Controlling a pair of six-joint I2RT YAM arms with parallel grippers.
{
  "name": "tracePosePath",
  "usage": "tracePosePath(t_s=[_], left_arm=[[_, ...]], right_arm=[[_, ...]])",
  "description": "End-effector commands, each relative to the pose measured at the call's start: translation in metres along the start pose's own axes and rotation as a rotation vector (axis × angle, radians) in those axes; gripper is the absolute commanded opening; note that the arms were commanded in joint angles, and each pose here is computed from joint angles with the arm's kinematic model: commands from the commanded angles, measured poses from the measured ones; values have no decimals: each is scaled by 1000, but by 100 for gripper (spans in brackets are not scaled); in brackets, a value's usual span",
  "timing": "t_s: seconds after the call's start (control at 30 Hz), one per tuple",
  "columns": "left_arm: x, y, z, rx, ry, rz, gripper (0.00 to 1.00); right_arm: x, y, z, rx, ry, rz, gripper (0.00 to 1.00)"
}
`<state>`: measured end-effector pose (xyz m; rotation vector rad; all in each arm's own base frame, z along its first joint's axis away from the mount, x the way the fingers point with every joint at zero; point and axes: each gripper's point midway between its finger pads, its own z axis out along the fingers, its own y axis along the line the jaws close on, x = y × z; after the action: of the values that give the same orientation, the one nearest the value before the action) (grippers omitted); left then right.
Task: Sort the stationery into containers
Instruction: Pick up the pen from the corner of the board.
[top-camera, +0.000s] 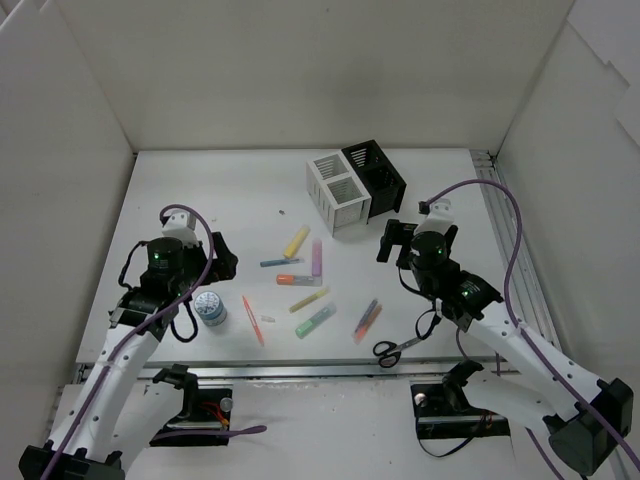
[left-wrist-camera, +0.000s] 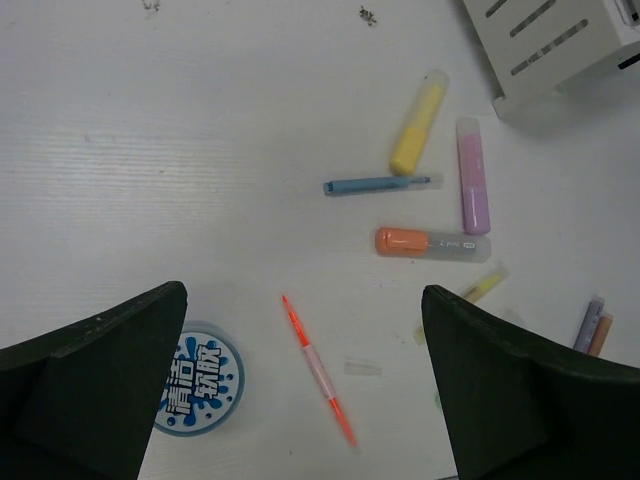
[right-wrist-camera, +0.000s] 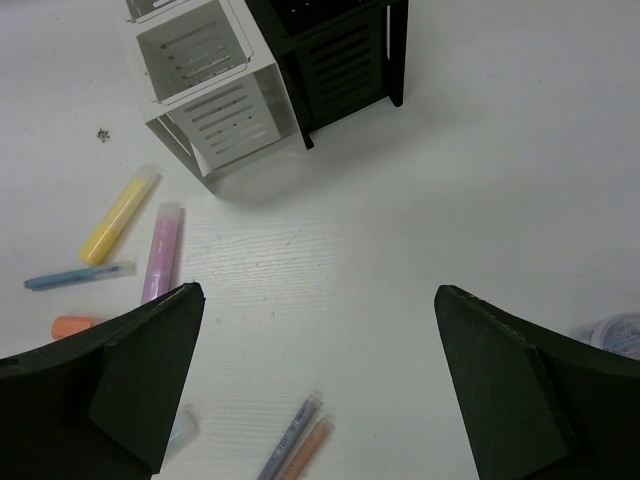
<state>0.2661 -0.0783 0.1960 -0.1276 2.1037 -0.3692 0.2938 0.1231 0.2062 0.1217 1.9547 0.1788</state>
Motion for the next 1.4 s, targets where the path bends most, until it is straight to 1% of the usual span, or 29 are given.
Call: tracePosePath(t_s=[0.0, 0.13, 0.17, 0.23, 0.3, 0.37, 0.47, 0.5, 0.53, 0.57, 0.6, 0.63, 0.67, 0.7, 0.73, 0.77, 0.8, 0.83, 0.9, 0.93, 0.97, 1.03, 1.1, 1.2, 1.3, 1.37], left_arm=[[-29, -3, -6, -28, -76, -19, 99], [-28, -4, -3, -29, -65, -24, 99], [-27, -7, -2, -20, -58, -17, 100], [-23, -10, -2, -5, -45, -7, 100], [-17, -17, -2, 27, -32, 30, 100], [-11, -33, -4, 104, -19, 83, 100], [3, -57, -5, 231, 4, 204, 99], [8, -60, -3, 240, 14, 229, 100], [9, -55, 1, 193, 17, 227, 100], [18, -55, 6, 164, 62, 225, 99], [13, -58, 7, 131, 72, 174, 100], [19, -45, 9, 42, 104, 155, 100], [30, -46, 15, 10, 156, 143, 100], [36, -44, 14, -33, 193, 87, 100], [43, -34, 19, -118, 212, 65, 100], [43, -32, 18, -166, 222, 30, 99], [55, -27, 14, -214, 271, 18, 96], [60, -25, 15, -263, 277, -43, 94], [72, -25, 17, -313, 317, -80, 89], [81, -25, 19, -342, 339, -115, 88], [87, -28, 20, -345, 353, -131, 88], [101, -34, 27, -334, 390, -149, 80], [109, -38, 37, -320, 393, -188, 72], [120, -38, 46, -332, 406, -230, 64], [124, -35, 52, -373, 397, -264, 54], [128, -30, 53, -405, 403, -271, 52]], right_arm=[[-16, -1, 3, 26, -54, 18, 98], [-10, 6, 5, -16, -24, -28, 98], [-9, 11, 6, -44, -17, -46, 98], [2, 29, 8, -156, 30, -131, 98], [8, 46, 8, -251, 54, -170, 98], [14, 54, 15, -273, 79, -204, 98], [15, 63, 22, -289, 99, -233, 98], [17, 62, 25, -283, 109, -240, 98], [19, 63, 26, -282, 115, -244, 98], [20, 63, 27, -277, 120, -246, 98], [19, 61, 28, -263, 121, -244, 98], [20, 59, 29, -252, 122, -241, 98], [21, 54, 29, -232, 120, -244, 98], [19, 52, 30, -215, 113, -231, 98], [18, 49, 30, -195, 107, -225, 98], [20, 42, 31, -162, 106, -225, 98], [18, 40, 30, -147, 100, -209, 98], [17, 37, 29, -134, 93, -199, 98], [17, 30, 28, -97, 87, -178, 98], [16, 28, 27, -87, 82, -170, 98], [17, 22, 27, -57, 79, -166, 98], [19, 19, 26, -46, 81, -155, 98], [22, 16, 27, -31, 84, -153, 98], [25, 16, 27, -29, 92, -158, 98], [28, 13, 27, -21, 100, -161, 98], [30, 12, 27, -17, 103, -166, 98]])
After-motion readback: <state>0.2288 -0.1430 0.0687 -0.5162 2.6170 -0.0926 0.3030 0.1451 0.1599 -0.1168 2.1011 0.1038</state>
